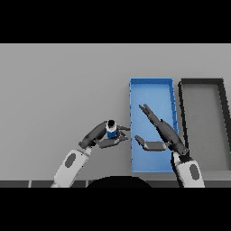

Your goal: Pick up the blue pipe and place it into the blue bin.

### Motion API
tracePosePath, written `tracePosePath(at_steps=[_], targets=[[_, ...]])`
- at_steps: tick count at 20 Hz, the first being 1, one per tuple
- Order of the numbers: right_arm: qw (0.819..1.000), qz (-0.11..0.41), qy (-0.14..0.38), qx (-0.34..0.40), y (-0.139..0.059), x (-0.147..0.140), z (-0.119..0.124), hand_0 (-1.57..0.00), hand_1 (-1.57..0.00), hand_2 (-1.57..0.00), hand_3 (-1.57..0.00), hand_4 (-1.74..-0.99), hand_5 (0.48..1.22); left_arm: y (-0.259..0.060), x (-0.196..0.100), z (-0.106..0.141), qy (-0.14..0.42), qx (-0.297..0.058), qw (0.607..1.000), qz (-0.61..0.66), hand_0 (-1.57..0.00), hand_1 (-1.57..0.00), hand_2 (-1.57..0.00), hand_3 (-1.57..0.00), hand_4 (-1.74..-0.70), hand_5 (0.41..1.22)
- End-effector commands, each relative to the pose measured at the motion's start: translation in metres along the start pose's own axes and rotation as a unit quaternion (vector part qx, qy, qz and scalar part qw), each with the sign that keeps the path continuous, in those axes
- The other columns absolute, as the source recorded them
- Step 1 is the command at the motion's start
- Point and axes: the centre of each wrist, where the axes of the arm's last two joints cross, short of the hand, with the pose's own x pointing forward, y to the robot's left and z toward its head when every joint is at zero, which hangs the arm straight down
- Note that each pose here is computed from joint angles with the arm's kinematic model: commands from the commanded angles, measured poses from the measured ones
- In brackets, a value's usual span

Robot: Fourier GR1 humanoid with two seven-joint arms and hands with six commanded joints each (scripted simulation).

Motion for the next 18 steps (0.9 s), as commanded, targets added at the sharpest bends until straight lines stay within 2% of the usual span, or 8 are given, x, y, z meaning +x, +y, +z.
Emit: tracePosePath(at_steps=[1,6,11,16,18], targets=[[1.0,0.013,-0.007,0.022,0.002,0.011,-0.008,0.0,0.0,-0.08,0.0,-1.281,0.558,0.0,-0.003,0.0,0.003,0.001,1.0,-0.005,-1.57,-1.57,-1.57,-1.57,-1.47,1.221],[0.993,0.035,-0.031,0.105,0.02,0.035,-0.037,0.0,0.0,-0.04,0.0,-1.3,0.56,0.004,-0.004,0.001,-0.002,-0.004,1.0,-0.005,-1.57,-1.57,-1.57,-1.57,-1.47,1.221],[0.983,0.05,-0.062,0.165,0.036,0.057,-0.058,0.0,0.0,-0.05,0.0,-1.242,0.551,0.004,-0.002,-0.004,-0.009,-0.012,1.0,0.005,-1.57,-1.57,-1.57,-1.57,-1.46,1.221],[0.977,0.075,-0.045,0.197,0.047,0.071,-0.086,-0.02,-0.03,-0.08,0.0,-1.186,0.521,0.005,-0.004,-0.003,0.007,-0.014,1.0,0.003,-1.57,-1.57,-1.57,-1.57,-1.47,1.221],[0.975,0.081,-0.037,0.205,0.048,0.07,-0.096,-0.03,-0.06,-0.11,-0.01,-1.192,0.507,0.005,-0.004,-0.001,0.006,-0.011,1.0,0.0,-1.57,-1.57,-1.57,-1.57,-1.47,1.221]])
